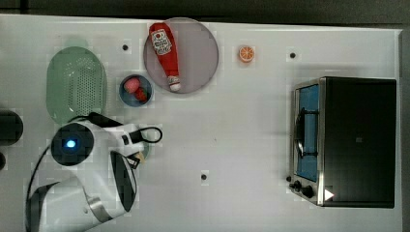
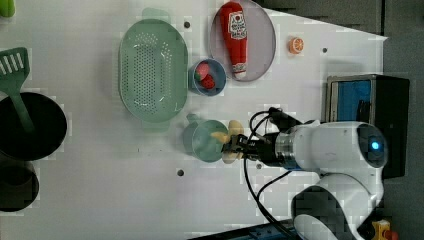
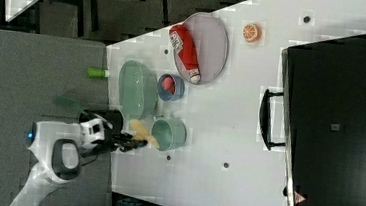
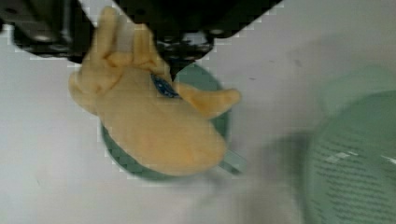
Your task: Pick Banana and place it in mug.
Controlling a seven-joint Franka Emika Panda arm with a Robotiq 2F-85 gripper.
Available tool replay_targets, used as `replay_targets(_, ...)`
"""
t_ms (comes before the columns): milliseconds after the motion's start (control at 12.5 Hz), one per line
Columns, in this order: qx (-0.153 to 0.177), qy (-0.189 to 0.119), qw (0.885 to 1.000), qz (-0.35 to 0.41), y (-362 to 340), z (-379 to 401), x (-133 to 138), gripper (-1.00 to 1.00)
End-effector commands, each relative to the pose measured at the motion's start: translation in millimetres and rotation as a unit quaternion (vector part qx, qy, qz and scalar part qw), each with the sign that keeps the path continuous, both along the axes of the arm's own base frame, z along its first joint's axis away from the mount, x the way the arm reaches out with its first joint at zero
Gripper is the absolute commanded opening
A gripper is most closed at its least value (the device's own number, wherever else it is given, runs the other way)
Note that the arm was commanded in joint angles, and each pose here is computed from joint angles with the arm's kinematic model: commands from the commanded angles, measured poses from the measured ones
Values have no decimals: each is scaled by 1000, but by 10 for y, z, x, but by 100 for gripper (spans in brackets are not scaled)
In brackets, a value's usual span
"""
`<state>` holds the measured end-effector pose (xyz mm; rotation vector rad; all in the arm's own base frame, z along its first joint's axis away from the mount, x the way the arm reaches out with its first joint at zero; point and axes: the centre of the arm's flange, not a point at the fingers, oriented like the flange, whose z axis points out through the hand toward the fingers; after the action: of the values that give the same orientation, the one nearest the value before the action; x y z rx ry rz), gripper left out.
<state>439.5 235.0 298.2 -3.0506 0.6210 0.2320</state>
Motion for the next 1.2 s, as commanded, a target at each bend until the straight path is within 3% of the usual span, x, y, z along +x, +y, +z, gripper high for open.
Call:
replay_targets(80, -3, -5, 999, -42, -114, -34, 68, 55)
replay_targets(240, -3, -4, 999, -43, -119, -49, 59, 99)
replay_targets(400, -2, -7, 999, -44, -123, -29, 77, 100)
replay_targets(720, 8, -49, 995, -86, -449, 349, 396, 100)
replay_targets(1040, 7, -92, 979, -180, -1424, 1114, 756, 100)
replay_targets(1200, 0, -105, 972, -210, -1993, 1598, 811, 100)
